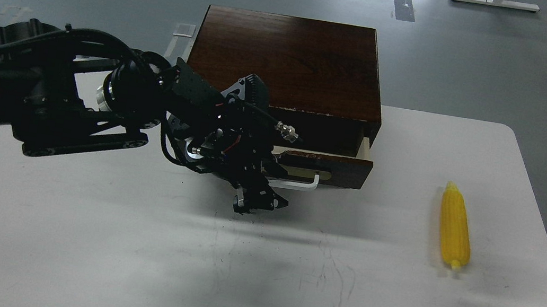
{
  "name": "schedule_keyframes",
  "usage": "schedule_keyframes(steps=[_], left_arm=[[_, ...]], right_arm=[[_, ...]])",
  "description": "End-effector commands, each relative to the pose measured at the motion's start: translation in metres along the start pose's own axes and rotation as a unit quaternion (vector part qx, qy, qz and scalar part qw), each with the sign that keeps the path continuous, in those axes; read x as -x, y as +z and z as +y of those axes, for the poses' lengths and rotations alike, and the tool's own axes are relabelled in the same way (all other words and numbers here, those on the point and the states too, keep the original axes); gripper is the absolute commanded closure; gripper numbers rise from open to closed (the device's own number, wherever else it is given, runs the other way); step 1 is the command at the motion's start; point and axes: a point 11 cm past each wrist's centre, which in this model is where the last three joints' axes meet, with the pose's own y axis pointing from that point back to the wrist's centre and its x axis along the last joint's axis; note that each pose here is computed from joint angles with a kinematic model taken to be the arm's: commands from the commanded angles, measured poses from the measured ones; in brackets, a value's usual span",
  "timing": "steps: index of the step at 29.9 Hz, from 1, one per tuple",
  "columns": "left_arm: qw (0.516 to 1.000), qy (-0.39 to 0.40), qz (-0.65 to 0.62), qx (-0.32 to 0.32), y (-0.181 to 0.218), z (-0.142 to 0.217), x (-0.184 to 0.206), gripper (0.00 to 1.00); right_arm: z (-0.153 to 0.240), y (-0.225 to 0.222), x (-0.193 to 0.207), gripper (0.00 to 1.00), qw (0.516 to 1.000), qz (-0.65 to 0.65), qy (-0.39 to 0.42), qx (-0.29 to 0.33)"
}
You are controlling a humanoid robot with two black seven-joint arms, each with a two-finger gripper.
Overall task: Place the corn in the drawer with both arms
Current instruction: 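Pull the drawer out toward the robot with the left gripper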
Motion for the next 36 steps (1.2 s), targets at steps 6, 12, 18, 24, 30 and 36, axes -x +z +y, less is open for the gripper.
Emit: schedule_keyframes(steps=[6,12,18,24,30,36], left_arm=[[1.000,0.000,0.003,-0.006,-0.004,0.003,0.001,0.45],[1.000,0.000,0.005,-0.006,-0.004,0.002,0.002,0.45],[1.000,-0.007,0.018,-0.019,-0.014,0.001,0.010,0.45],[1.000,-0.008,0.018,-0.020,-0.014,0.001,0.012,0.45],[1.000,-0.017,0.017,-0.013,-0.010,-0.003,0.017,0.45],[1.000,-0.015,0.014,-0.011,-0.008,-0.001,0.015,0.45]], right_arm=[[0.000,0.001,0.000,0.00,1.000,-0.001,0.000,0.001],[0.000,0.001,-0.001,0.00,1.000,0.000,0.001,0.001],[0.000,0.000,0.000,0.00,1.000,0.000,0.000,0.000],[0.000,0.000,-0.001,0.00,1.000,0.000,0.001,0.000],[0.000,0.000,-0.001,0.00,1.000,0.000,0.001,-0.001],[0.000,-0.002,-0.001,0.00,1.000,0.001,0.002,-0.003]])
